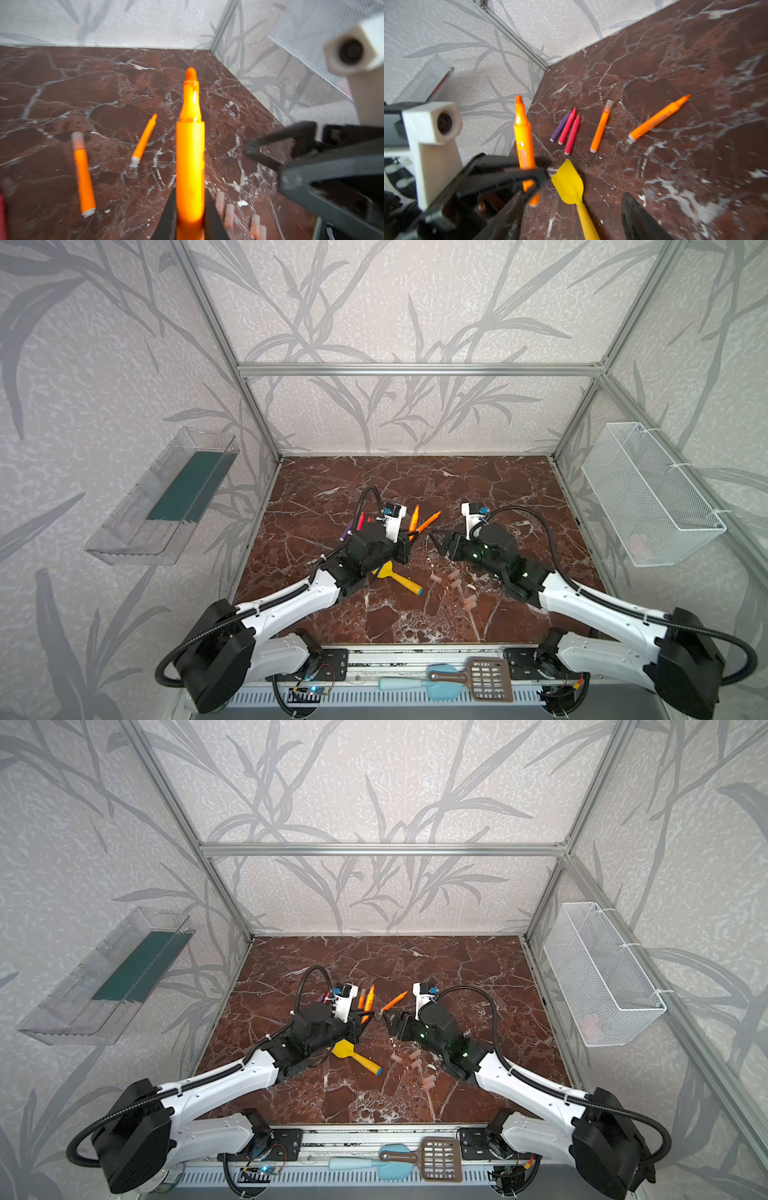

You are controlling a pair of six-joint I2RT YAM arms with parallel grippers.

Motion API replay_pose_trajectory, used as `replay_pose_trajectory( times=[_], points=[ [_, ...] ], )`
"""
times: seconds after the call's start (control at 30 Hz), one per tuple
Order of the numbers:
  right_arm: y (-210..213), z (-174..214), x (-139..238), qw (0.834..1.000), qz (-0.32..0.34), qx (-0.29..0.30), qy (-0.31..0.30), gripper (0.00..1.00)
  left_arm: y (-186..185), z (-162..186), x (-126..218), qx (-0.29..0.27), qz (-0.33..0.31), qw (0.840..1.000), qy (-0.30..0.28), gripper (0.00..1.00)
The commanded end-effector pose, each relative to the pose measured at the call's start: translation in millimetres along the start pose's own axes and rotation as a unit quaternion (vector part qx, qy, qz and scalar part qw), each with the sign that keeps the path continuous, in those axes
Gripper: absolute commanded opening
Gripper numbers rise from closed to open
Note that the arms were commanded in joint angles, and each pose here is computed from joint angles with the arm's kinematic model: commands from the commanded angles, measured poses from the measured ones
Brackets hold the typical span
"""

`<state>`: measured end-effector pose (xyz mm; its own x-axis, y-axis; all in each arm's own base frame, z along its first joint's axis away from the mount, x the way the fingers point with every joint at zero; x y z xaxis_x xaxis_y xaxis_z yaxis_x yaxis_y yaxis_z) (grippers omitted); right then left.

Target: Insert the pens into the pen caps

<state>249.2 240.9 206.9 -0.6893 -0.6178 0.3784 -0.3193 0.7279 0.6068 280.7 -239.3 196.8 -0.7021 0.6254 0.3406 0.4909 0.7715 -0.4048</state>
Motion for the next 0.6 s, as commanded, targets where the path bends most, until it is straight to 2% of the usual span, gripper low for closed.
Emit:
replay_pose_trajectory(
  times=[0.0, 0.1, 0.23, 0.57],
  points=[
    [-61.1, 40.4, 26.7, 0.99, 0.126, 0.026, 0.056, 0.73, 35.2, -5.5, 12.4, 0.037, -0.083, 0.995, -0.028, 0.0],
    [-84.9, 61.4, 48.1, 0.986, 0.153, 0.013, 0.072, 0.72, 42.2, -8.1, 19.6, 0.028, -0.104, 0.993, -0.04, 0.0],
    [-106.9, 87.6, 60.6, 0.979, 0.173, 0.007, 0.103, 0.7, 40.5, -9.9, 23.7, 0.027, -0.1, 0.994, -0.046, 0.0],
    [-130.0, 127.0, 51.8, 0.957, 0.22, 0.011, 0.189, 0.6, 33.9, -9.3, 20.8, 0.027, -0.079, 0.996, -0.04, 0.0]
  ],
)
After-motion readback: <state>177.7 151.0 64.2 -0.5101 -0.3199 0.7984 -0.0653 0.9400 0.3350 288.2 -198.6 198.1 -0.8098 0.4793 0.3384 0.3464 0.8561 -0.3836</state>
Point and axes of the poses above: each gripper's point midway between its finger pads, its own x axis back along the fingers, its own y axis along the line the jaws close on, z = x × y, the point moved 2 cm from there along x, back along the fingers, and after that the axes turned 2 degrees about x, right-handed, at the moved point
